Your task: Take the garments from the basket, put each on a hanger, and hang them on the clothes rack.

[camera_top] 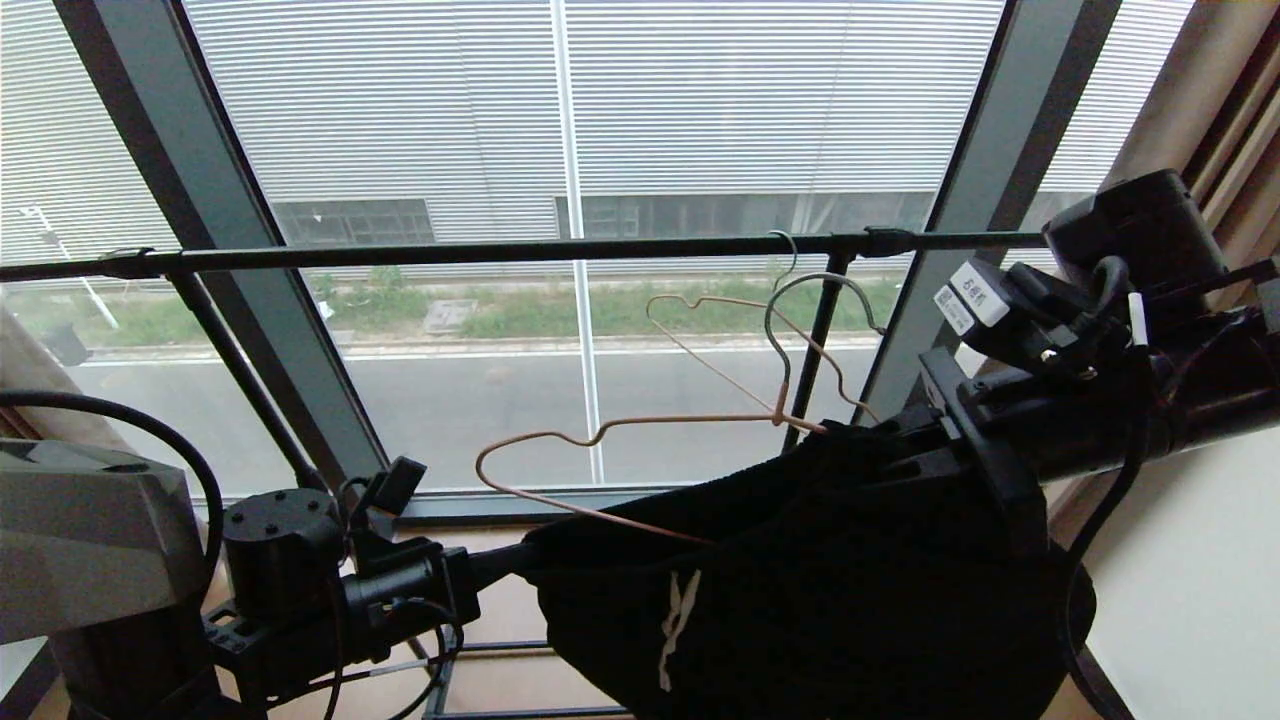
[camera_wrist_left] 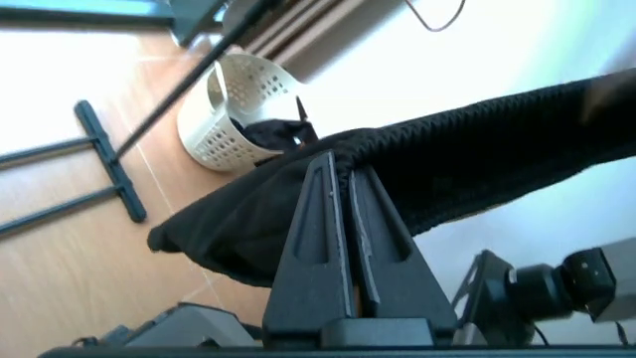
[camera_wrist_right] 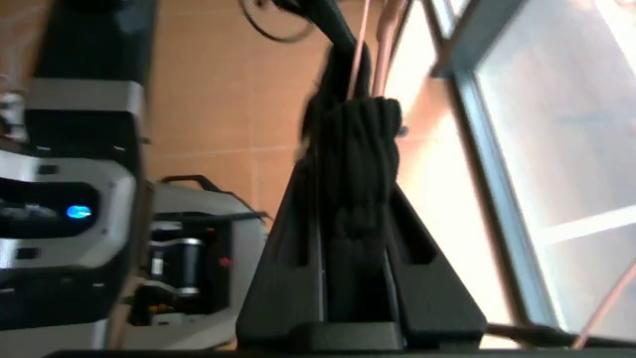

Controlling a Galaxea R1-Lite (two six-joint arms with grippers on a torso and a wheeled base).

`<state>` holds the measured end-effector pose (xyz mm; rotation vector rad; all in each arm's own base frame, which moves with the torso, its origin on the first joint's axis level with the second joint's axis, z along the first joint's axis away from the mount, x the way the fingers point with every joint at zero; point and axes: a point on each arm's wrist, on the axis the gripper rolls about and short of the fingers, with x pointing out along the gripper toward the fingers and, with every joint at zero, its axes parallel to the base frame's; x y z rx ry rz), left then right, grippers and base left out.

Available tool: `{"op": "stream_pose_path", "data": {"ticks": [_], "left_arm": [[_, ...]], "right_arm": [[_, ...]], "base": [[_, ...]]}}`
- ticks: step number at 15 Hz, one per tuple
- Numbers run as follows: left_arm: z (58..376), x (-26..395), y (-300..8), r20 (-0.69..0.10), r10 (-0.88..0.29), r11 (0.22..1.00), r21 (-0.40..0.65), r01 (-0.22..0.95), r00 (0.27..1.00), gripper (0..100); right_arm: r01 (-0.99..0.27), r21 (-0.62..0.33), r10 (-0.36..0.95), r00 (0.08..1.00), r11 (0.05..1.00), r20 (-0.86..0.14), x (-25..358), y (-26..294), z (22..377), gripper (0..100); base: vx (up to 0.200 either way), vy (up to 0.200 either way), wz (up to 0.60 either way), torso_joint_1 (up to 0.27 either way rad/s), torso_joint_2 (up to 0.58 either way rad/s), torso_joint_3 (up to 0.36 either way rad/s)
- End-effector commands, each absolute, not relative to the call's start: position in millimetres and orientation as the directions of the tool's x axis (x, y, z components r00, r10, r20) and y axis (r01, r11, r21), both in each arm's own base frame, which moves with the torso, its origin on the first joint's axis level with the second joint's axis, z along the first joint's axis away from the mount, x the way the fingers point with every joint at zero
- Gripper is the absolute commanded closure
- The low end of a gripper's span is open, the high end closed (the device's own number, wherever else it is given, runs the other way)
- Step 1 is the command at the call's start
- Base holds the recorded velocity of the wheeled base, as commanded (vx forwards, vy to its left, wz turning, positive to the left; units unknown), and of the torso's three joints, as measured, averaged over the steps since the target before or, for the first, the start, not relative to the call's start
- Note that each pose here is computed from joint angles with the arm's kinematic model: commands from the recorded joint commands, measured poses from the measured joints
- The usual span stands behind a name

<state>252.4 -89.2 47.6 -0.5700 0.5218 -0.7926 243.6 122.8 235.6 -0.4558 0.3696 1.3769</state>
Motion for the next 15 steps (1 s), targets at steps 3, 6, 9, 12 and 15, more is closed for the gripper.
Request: {"op": "stream_pose_path", "data": {"ticks": [3,6,9,12,15], "left_arm": [[54.1,255.6,-82.3,-0.195,-0.759,0.580,-0.635,0.510,0.621,100],[54.8,258.4,-80.1,-0.188,-0.753,0.584,-0.633,0.508,0.631,100],[56.7,257.8,-79.5,-0.184,-0.752,0.587,-0.625,0.516,0.633,100],[59.2,257.4,-79.0,-0.176,-0.751,0.586,-0.621,0.520,0.636,100],[61.2,256.9,-78.9,-0.170,-0.752,0.585,-0.619,0.525,0.637,100]], "right_arm": [[-0.974,-0.132,0.805,0.226,0.183,-0.548,241.0,120.1,214.0,100],[-0.976,-0.124,0.802,0.220,0.182,-0.556,237.8,118.7,209.9,100],[-0.971,-0.136,0.780,0.238,0.196,-0.579,236.8,117.6,206.1,100],[-0.967,-0.147,0.749,0.255,0.209,-0.611,235.3,116.5,199.8,100],[-0.961,-0.147,0.707,0.271,0.232,-0.654,232.3,114.1,190.4,100]], "base": [[0.000,0.000,0.00,0.000,0.00,0.000],[0.000,0.000,0.00,0.000,0.00,0.000],[0.000,0.000,0.00,0.000,0.00,0.000],[0.000,0.000,0.00,0.000,0.00,0.000],[0.000,0.000,0.00,0.000,0.00,0.000]]}}
